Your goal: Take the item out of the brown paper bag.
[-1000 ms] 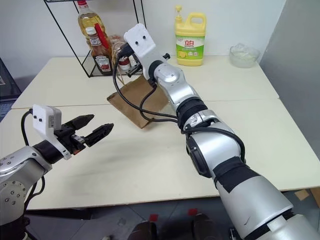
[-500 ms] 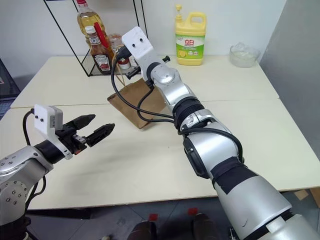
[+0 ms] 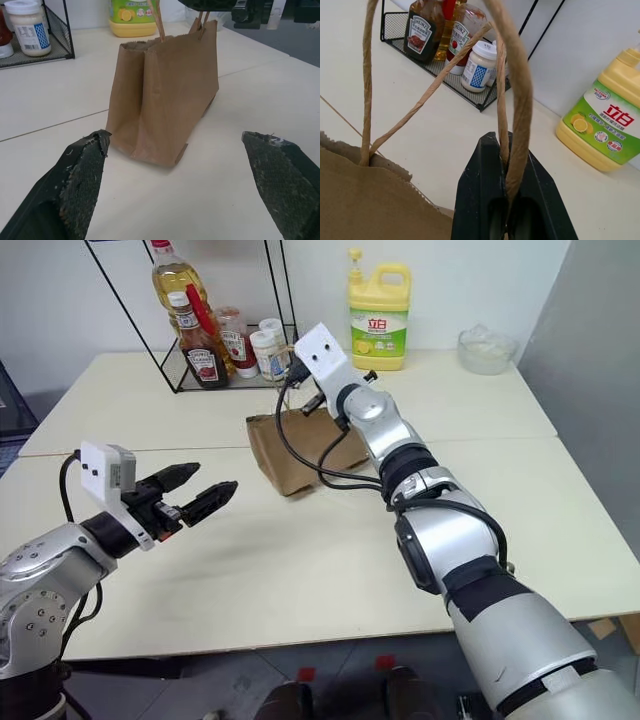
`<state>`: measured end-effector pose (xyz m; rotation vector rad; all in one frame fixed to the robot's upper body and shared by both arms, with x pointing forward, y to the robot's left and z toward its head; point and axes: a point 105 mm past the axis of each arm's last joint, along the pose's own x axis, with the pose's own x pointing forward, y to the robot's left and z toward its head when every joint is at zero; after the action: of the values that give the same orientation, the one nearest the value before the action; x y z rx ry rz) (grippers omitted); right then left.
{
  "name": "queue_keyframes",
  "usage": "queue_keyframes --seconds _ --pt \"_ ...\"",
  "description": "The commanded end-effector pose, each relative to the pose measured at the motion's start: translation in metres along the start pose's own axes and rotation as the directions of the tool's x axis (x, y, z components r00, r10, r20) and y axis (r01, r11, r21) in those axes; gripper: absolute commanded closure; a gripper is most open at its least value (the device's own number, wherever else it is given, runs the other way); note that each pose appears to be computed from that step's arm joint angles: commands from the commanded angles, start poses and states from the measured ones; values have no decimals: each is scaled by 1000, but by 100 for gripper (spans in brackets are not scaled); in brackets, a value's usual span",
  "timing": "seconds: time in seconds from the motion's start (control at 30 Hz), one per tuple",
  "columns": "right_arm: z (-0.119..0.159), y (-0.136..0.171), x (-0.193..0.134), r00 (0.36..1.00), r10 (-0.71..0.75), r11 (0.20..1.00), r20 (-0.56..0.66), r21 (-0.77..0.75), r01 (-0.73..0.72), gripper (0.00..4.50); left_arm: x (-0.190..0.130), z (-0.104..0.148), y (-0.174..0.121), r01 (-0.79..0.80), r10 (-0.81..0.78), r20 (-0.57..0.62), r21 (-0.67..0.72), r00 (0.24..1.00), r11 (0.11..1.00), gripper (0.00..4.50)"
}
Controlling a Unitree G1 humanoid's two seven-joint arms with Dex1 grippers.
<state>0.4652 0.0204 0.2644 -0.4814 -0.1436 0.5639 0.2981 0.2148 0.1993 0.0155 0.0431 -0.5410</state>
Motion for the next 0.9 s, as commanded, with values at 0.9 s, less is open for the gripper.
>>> queue_keyframes --seconds 0.9 --pt "33 -9 -27 982 184 981 43 -67 -181 445 7 10 -2 29 -31 42 54 999 998 0"
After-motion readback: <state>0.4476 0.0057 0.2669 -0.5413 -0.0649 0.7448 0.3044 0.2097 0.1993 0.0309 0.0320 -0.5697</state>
